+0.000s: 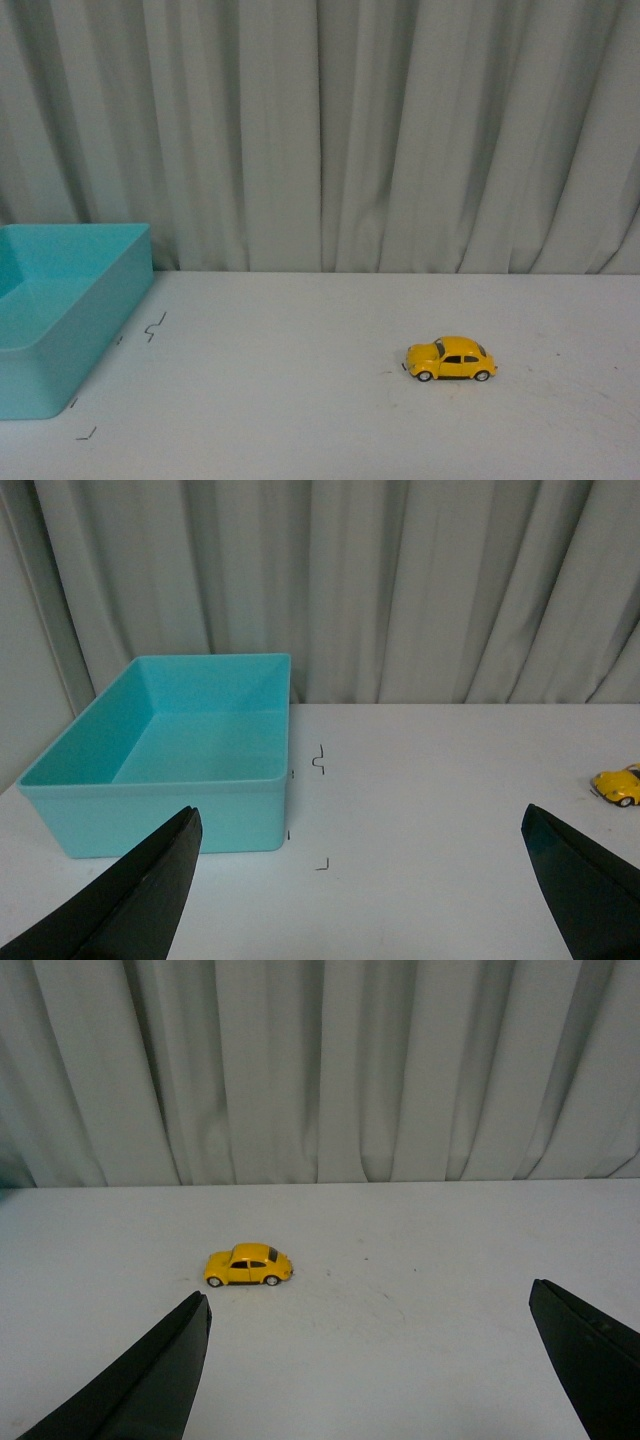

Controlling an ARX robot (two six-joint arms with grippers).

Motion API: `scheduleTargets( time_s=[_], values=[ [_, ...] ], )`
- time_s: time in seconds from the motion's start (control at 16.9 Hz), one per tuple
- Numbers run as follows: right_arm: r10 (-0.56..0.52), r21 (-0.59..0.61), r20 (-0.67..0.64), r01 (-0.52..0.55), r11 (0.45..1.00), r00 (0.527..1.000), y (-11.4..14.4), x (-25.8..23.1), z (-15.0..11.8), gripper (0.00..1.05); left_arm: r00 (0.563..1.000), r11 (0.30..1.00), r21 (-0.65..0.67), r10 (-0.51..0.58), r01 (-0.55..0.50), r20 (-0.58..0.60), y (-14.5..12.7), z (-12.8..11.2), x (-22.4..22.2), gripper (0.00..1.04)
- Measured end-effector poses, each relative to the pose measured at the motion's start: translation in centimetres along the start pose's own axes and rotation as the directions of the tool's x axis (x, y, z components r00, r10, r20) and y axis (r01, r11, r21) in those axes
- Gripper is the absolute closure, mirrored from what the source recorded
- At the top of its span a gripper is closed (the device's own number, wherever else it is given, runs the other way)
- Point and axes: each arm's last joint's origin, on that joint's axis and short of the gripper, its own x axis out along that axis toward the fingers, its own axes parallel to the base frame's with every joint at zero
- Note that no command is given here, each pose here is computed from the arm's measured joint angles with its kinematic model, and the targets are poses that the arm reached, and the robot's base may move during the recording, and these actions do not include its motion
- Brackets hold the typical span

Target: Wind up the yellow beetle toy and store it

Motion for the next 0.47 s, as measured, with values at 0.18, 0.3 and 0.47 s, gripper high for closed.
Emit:
scheduleTargets(
  time_s=[0.18,0.3,0.47],
  values=[
    [0.0,0.0,0.0,0.0,1.0,1.0,0.0,0.0,0.0,0.07,1.0,1.0,0.0,0.0,0.0,0.0,0.0,0.0,0.0,0.07],
    [0.0,0.0,0.0,0.0,1.0,1.0,0.0,0.0,0.0,0.07,1.0,1.0,0.0,0.0,0.0,0.0,0.0,0.0,0.0,0.07],
    [0.0,0.0,0.0,0.0,1.0,1.0,0.0,0.0,0.0,0.07,1.0,1.0,0.0,0.0,0.0,0.0,0.0,0.0,0.0,0.07]
  ],
)
